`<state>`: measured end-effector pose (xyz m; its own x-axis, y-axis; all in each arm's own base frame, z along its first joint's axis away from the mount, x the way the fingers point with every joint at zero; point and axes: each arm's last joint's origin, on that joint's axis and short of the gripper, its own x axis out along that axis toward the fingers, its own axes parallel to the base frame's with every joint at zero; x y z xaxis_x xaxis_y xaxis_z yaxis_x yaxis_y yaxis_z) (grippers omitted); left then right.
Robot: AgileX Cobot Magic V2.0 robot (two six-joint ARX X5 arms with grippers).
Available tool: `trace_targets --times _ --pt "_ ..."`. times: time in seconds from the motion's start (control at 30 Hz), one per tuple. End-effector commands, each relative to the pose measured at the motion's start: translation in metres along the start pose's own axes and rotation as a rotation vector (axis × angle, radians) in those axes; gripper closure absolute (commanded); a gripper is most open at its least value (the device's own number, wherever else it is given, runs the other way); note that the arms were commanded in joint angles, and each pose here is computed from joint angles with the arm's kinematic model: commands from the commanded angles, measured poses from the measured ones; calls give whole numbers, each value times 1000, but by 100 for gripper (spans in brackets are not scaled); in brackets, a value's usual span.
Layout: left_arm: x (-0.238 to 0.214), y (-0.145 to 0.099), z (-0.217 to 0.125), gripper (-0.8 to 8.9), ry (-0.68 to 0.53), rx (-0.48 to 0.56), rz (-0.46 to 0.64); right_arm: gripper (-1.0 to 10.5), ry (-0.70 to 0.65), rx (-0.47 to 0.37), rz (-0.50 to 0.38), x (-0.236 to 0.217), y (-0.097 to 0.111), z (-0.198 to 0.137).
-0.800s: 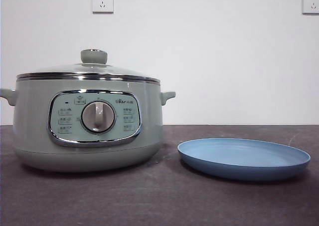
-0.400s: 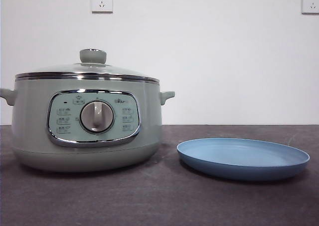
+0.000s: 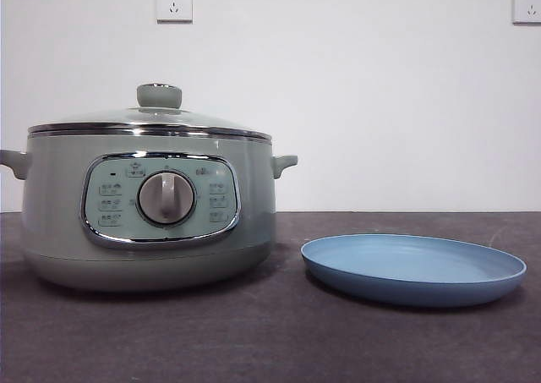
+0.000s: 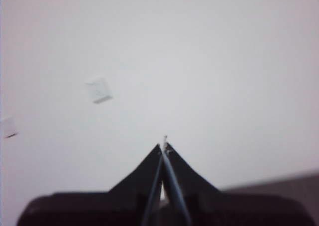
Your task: Take the potato out from the steamer,put the potato on the plate,close the lid
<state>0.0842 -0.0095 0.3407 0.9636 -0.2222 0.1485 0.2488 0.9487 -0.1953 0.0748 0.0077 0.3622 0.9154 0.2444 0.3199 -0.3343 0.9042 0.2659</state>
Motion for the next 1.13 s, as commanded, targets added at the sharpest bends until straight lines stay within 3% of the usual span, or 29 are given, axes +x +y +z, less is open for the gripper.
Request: trace_targets --times 0.03,0.2,0.33,0.5,0.63,0.7,0.8,0.87,0.97,1.13 --pt "9 -7 33 819 -6 68 -42 956 -4 -113 79 13 11 31" --pt "33 -17 77 819 60 96 -176 956 74 -196 243 47 22 68" --pt "57 -21 100 819 156 103 -279 956 195 -194 375 79 24 84" --pt "92 -20 106 819 331 82 -398 953 398 -179 499 122 18 81" --pt "117 -14 96 810 485 57 -410 936 587 -192 539 149 16 66" --pt "127 -12 89 745 532 38 -405 848 667 -181 546 158 15 57" --pt "140 -8 79 452 579 22 -382 503 735 -170 498 170 11 45" --pt "146 -7 74 349 599 25 -354 318 757 -189 438 175 10 40" --pt "154 -9 67 347 620 36 -331 286 772 -222 386 178 13 35" --pt "171 -19 51 347 671 62 -311 288 763 -235 400 180 19 34"
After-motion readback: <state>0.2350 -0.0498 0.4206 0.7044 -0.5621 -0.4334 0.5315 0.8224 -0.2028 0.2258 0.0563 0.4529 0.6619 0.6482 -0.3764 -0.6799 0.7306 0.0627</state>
